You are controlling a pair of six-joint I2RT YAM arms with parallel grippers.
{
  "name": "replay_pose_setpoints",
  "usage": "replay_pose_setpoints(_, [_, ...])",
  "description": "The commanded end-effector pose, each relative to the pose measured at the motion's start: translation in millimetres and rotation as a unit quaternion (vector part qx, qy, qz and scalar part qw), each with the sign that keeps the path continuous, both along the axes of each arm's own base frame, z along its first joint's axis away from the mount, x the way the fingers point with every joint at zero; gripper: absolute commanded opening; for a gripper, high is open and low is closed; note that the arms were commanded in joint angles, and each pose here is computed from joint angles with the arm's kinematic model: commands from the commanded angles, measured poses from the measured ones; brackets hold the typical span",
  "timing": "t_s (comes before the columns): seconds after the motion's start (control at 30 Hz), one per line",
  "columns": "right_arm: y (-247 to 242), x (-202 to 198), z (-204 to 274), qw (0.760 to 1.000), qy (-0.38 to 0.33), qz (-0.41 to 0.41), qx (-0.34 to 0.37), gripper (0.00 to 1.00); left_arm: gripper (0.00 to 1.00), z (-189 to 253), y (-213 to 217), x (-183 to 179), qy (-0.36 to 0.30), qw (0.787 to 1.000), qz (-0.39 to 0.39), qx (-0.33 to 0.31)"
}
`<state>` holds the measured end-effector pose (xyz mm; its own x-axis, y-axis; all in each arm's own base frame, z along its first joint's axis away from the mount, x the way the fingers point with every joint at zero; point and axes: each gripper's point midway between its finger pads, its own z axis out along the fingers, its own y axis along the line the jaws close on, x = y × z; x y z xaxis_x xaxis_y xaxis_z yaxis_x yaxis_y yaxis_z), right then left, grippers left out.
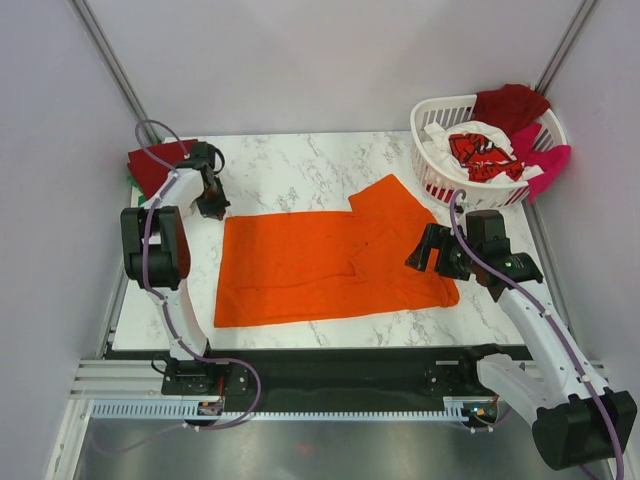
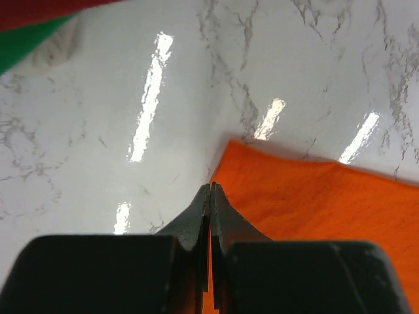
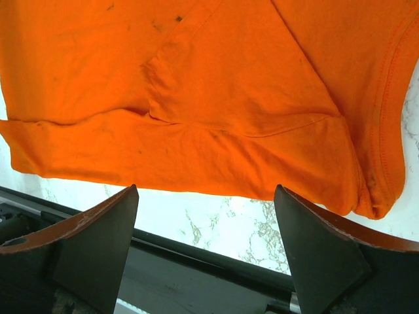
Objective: Fold and stack the t-shirts
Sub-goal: Fold the tshirt
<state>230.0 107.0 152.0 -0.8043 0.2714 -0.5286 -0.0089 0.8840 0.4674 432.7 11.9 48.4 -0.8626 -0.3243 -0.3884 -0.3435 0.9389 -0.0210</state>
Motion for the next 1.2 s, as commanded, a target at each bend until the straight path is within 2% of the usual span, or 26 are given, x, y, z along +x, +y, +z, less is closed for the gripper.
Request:
replay_pose_setpoints(0.0, [1,6,2,1.0,-0.015,-0.001,0.001,0.93,0.02,39,18,8,-0.036,0.999,-0.009,0.028])
replay_pose_setpoints(0.1, [0,5,0,1.0,-0.013,0.0,0.0,0.93,0.05,45,16,13,-0.045,0.998,-0.025,0.023])
replay_pose_setpoints(0.13, [0,5,-1,1.0,-0.013,0.0,0.0,0.93,0.13,42,14,13,-0.042,0.999,-0.029,0.019])
replay_pose_setpoints(0.17, [0,5,-2,1.0,-0.011,0.0,0.0,0.93,0.44,41,11,14,-0.042,0.999,-0.032,0.012])
replay_pose_setpoints(0.2, [1,5,-3,1.0,-0.011,0.0,0.0,0.93,0.54,37,9,14,-0.04,0.999,-0.036,0.005])
replay_pose_setpoints(0.27, [0,6,-3,1.0,-0.01,-0.001,-0.001,0.93,0.67,26,1,13,-0.031,0.998,-0.045,-0.015])
replay_pose_setpoints(0.43, [-1,6,-4,1.0,-0.011,-0.002,-0.003,0.93,0.73,7,-4,17,-0.023,0.998,-0.055,-0.028])
replay_pose_setpoints(0.63, [0,7,-7,1.0,-0.008,-0.001,-0.002,0.93,0.63,-9,-11,24,-0.015,0.997,-0.063,-0.048])
replay_pose_setpoints(0.77, [0,7,-9,1.0,-0.008,-0.001,-0.002,0.93,0.51,-20,-15,25,-0.005,0.996,-0.066,-0.051])
replay_pose_setpoints(0.9, [0,6,-11,1.0,-0.004,-0.001,-0.002,0.93,0.49,-29,-18,25,0.003,0.997,-0.068,-0.046])
replay_pose_setpoints(1.0, [0,6,-11,1.0,-0.005,-0.001,-0.003,0.94,0.4,-36,-19,26,0.007,0.997,-0.068,-0.046])
replay_pose_setpoints(1.07, [0,7,-11,1.0,-0.006,-0.001,-0.003,0.93,0.2,-39,-22,26,0.009,0.996,-0.072,-0.052])
replay_pose_setpoints(1.1, [0,7,-10,1.0,-0.006,0.0,-0.002,0.93,0.05,-38,-24,27,0.007,0.996,-0.075,-0.055])
replay_pose_setpoints(1.17, [1,7,-12,1.0,-0.004,0.0,-0.002,0.93,0.02,-33,-25,27,0.002,0.995,-0.079,-0.056])
